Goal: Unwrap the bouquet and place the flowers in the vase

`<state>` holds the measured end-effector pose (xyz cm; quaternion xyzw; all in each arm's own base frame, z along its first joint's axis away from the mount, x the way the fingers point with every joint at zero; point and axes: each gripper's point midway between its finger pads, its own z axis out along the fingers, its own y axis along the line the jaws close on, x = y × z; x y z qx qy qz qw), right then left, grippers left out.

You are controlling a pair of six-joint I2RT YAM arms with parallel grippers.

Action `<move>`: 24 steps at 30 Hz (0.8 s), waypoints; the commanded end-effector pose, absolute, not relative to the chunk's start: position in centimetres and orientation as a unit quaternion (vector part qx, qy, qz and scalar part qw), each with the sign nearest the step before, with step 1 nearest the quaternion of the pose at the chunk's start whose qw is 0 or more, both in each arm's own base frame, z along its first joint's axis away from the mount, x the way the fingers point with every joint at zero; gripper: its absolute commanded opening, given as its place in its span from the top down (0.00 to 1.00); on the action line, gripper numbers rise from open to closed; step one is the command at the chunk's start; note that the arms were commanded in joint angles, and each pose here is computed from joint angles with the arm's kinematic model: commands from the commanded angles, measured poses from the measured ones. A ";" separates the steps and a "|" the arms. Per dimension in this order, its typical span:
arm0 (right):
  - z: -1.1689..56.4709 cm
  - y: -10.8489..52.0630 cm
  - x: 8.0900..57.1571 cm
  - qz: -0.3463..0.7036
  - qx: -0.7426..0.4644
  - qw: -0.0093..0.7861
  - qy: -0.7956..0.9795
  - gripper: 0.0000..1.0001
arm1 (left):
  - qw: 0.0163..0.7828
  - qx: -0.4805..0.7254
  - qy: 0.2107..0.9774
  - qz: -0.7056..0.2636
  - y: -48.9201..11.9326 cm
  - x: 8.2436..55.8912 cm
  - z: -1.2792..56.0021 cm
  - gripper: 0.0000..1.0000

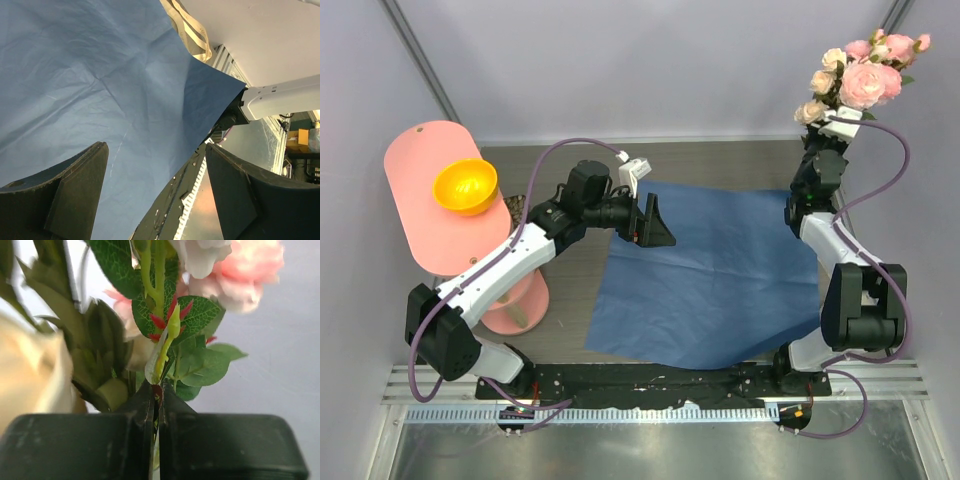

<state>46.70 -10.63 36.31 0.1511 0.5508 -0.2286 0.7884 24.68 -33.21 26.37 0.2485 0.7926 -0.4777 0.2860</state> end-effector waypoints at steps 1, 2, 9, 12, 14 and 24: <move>34.1 -11.2 46.8 -0.228 0.168 0.775 0.565 0.99 | 0.302 0.255 0.773 -0.495 -33.3 24.6 27.9 0.17; 33.6 -11.2 46.7 -0.227 0.168 0.773 0.568 0.99 | 0.303 0.255 0.773 -0.495 -33.3 24.6 27.9 0.17; 31.9 -11.1 47.4 -0.226 0.163 0.760 0.587 0.99 | 0.305 0.255 0.771 -0.498 -33.3 24.5 28.2 0.17; 31.8 -11.0 46.9 -0.224 0.166 0.759 0.588 0.95 | 0.307 0.255 0.769 -0.499 -33.3 24.5 28.4 0.17; 31.7 -11.0 46.5 -0.223 0.169 0.759 0.589 0.88 | 0.305 0.255 0.769 -0.500 -33.3 24.4 28.3 0.17; 32.0 -10.7 44.4 -0.216 0.193 0.742 0.604 0.58 | 0.309 0.254 0.760 -0.512 -33.3 23.9 29.2 0.17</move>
